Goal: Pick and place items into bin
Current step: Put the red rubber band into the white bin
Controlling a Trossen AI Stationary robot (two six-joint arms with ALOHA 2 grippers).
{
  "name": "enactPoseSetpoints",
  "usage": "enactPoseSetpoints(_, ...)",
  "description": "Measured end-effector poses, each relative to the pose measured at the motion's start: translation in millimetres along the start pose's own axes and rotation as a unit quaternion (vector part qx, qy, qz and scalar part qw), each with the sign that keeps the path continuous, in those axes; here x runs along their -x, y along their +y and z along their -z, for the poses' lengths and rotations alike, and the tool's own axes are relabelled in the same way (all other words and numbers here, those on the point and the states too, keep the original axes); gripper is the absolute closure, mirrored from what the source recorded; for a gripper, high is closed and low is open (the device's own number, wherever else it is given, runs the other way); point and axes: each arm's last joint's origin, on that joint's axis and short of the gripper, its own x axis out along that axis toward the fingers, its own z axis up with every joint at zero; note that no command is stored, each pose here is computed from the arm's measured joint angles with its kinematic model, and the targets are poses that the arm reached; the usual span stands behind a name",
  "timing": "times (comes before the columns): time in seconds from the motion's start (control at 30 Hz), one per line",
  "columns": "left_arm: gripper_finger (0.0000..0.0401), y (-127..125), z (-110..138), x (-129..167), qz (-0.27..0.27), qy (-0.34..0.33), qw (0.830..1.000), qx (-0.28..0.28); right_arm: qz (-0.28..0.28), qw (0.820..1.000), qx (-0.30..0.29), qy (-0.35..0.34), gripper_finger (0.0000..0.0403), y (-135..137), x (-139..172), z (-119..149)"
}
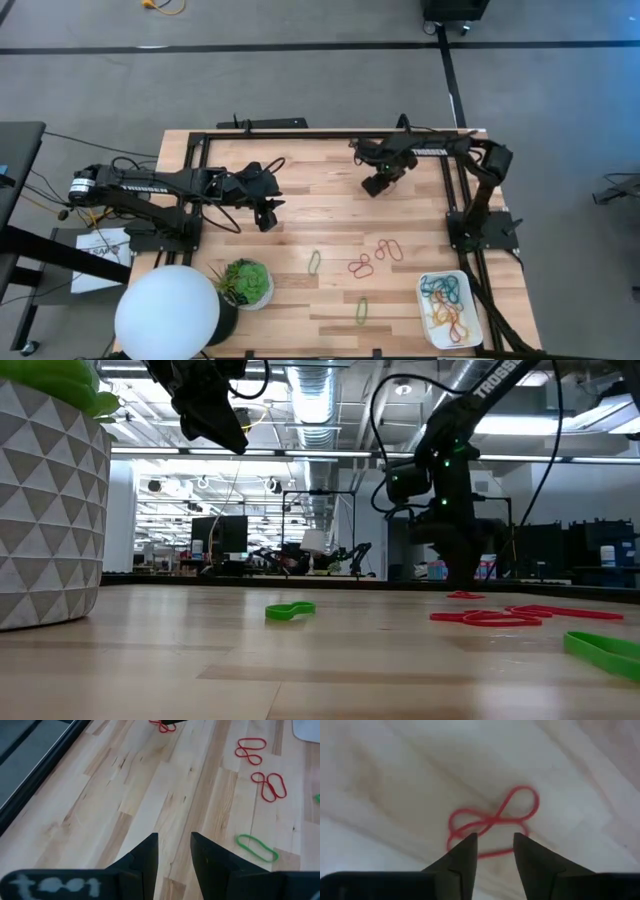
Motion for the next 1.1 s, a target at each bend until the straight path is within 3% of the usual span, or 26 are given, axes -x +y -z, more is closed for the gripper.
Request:
enactPoseSetpoints(0.3,0.0297,0.0,0.1,0.0,0.0,0.001,1.0,-0.003,-0.013,0.999,-0.005,-0.033,0.0234,-3.1,-0.1,-8.5)
enactPoseSetpoints(0.73,0.0297,0.2,0.6,0.0,-0.001,0.003,1.0,-0.003,-0.005,0.998,0.053,0.02,0.0253,13.4,-31.8,-11.1)
enactPoseSetpoints(0.9,0.0297,0.2,0.8,-0.1,-0.001,0.003,1.0,-0.003,-0.015,0.996,0.089,0.018,0.0292,17.6,-31.0,-9.8)
enactPoseSetpoints(1.1,0.0297,0.5,0.7,-0.1,-0.006,0.003,1.0,-0.003,-0.021,0.989,0.143,0.032,0.0391,27.5,-7.2,4.9)
